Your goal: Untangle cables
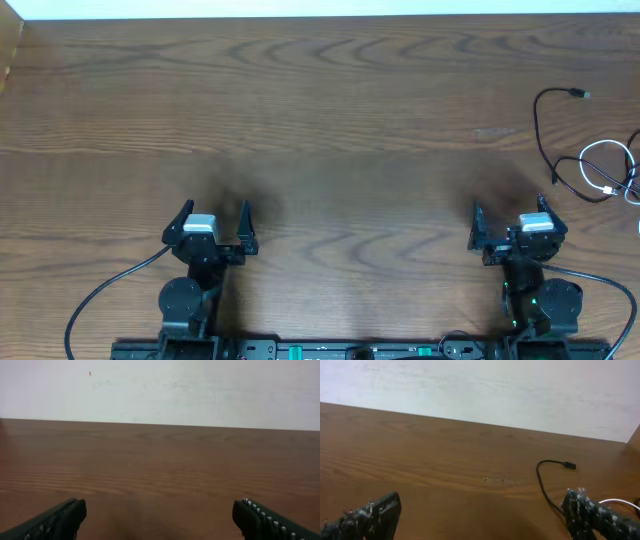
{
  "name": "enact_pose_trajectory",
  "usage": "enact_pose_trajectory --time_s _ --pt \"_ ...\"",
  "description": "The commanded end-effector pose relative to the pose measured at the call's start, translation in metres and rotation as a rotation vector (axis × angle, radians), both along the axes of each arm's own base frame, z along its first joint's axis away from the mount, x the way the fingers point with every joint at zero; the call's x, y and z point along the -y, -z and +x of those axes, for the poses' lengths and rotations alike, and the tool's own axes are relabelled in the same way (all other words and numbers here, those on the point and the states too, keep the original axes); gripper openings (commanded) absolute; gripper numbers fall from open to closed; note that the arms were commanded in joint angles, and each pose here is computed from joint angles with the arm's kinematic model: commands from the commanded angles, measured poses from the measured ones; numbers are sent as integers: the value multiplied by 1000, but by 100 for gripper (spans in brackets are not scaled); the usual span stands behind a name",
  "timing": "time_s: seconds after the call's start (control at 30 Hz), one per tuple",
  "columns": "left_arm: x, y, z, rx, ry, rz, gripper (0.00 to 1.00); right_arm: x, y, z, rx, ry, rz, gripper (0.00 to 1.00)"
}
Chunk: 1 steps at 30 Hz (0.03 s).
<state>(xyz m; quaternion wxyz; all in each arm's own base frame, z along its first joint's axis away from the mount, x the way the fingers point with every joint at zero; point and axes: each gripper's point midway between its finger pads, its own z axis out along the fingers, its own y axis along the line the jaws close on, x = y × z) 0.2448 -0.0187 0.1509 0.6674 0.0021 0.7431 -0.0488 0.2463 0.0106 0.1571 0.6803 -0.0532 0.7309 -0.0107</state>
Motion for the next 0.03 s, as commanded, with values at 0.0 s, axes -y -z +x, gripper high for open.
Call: enact_pose_trajectory --time_s 0.0 --pt "-1 14 -1 -51 -5 -1 98 -3 0 0 1 -12 -10 99"
